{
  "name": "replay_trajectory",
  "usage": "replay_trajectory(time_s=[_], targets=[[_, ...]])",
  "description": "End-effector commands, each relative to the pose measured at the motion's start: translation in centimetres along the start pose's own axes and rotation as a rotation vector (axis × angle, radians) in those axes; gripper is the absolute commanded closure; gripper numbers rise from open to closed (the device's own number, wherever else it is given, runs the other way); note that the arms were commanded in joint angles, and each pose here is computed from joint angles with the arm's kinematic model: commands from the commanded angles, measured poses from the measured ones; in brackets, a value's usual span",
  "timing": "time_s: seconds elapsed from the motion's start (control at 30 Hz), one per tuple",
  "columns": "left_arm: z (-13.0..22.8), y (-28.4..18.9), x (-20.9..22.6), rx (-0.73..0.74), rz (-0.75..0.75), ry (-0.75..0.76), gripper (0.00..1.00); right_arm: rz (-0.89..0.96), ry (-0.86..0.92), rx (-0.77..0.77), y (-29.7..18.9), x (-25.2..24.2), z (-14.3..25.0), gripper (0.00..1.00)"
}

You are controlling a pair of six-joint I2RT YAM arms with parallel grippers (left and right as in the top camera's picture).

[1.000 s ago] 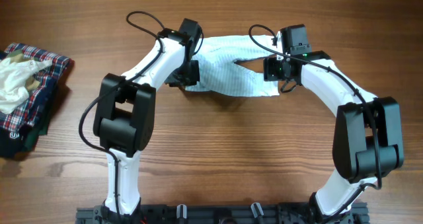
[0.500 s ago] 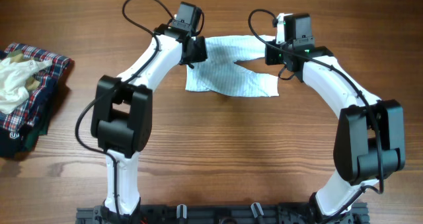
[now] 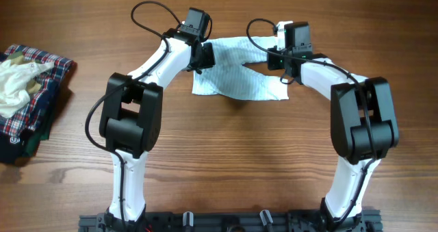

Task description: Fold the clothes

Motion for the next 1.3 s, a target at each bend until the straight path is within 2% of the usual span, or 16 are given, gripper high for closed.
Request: replay_trajectory(time_s=[0.0,0.17,0.33,0.53,0.67,0.77,0.8,0.87,0.9,0.97,1.07,1.13,1.17,1.2,1.23,1.27], targets=[[-0.1,0.7,0.6,-0.012,-0.052,0.001,0.64,-0.022,-0.017,0.029,0.4,0.3,0.3,0.96],[0.0,0.7,0.7,-0.006,-0.057,0.035,0.63,0.087,-0.018,0.147,0.2,-0.6,2.2,0.96],[-0.5,0.6,1.7,-0.006,-0.074,0.031,0.63,0.080,-0.013,0.235,-0.2,-0.5,3.6,0.96],[-0.6,0.6,2.1,-0.002,-0.079,0.023,0.63,0.093,0.120,0.308,-1.1,-0.4,4.5,0.96],[-0.7,0.6,2.1,-0.005,-0.077,0.023,0.63,0.096,0.138,0.311,-1.9,-0.4,4.3,0.96],[-1.6,0.3,1.9,-0.056,-0.064,0.021,0.64,0.097,0.137,0.229,-2.3,-0.5,2.3,0.94],[-2.5,-0.5,1.8,-0.098,-0.062,0.015,0.64,0.097,0.128,0.174,-2.8,-0.6,0.6,0.89],[-4.0,-3.0,1.4,-0.162,-0.032,0.006,0.63,0.097,0.112,0.091,-4.2,-0.8,-2.1,0.58],[-4.5,-4.1,1.1,-0.186,-0.019,0.005,0.63,0.098,0.112,0.063,-4.9,-0.8,-3.0,0.49],[-4.9,-6.3,0.6,-0.226,0.006,0.006,0.60,0.072,0.113,0.010,-6.9,-0.6,-4.6,0.41],[-4.5,-7.1,-0.1,-0.211,0.036,0.018,0.58,0.034,0.117,0.021,-9.7,-0.1,-4.9,0.38],[-3.6,-6.9,-1.1,-0.158,0.099,0.036,0.62,0.033,0.123,0.096,-10.0,0.0,-3.7,0.42],[-3.2,-6.9,-1.7,-0.135,0.130,0.047,0.64,0.033,0.124,0.140,-10.0,0.0,-2.9,0.55],[-2.7,-6.8,-2.4,-0.123,0.143,0.060,0.66,0.031,0.126,0.193,-10.0,0.1,-1.9,0.87],[-2.4,-6.6,-2.8,-0.117,0.145,0.071,0.67,0.032,0.137,0.221,-10.1,0.2,-1.5,0.96],[-1.9,-6.2,-3.3,-0.107,0.145,0.082,0.67,0.032,0.149,0.257,-10.2,0.2,-0.9,0.96]])
Point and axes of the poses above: each gripper's point midway between its finger pads, its own y axis out along the fingers, its own x axis along the line the jaws close on, z = x × y, the point moved 8 cm from there along -y, back along the fingers, and after that the axes turned 7 degrees about -y, right-handed, at the moved point
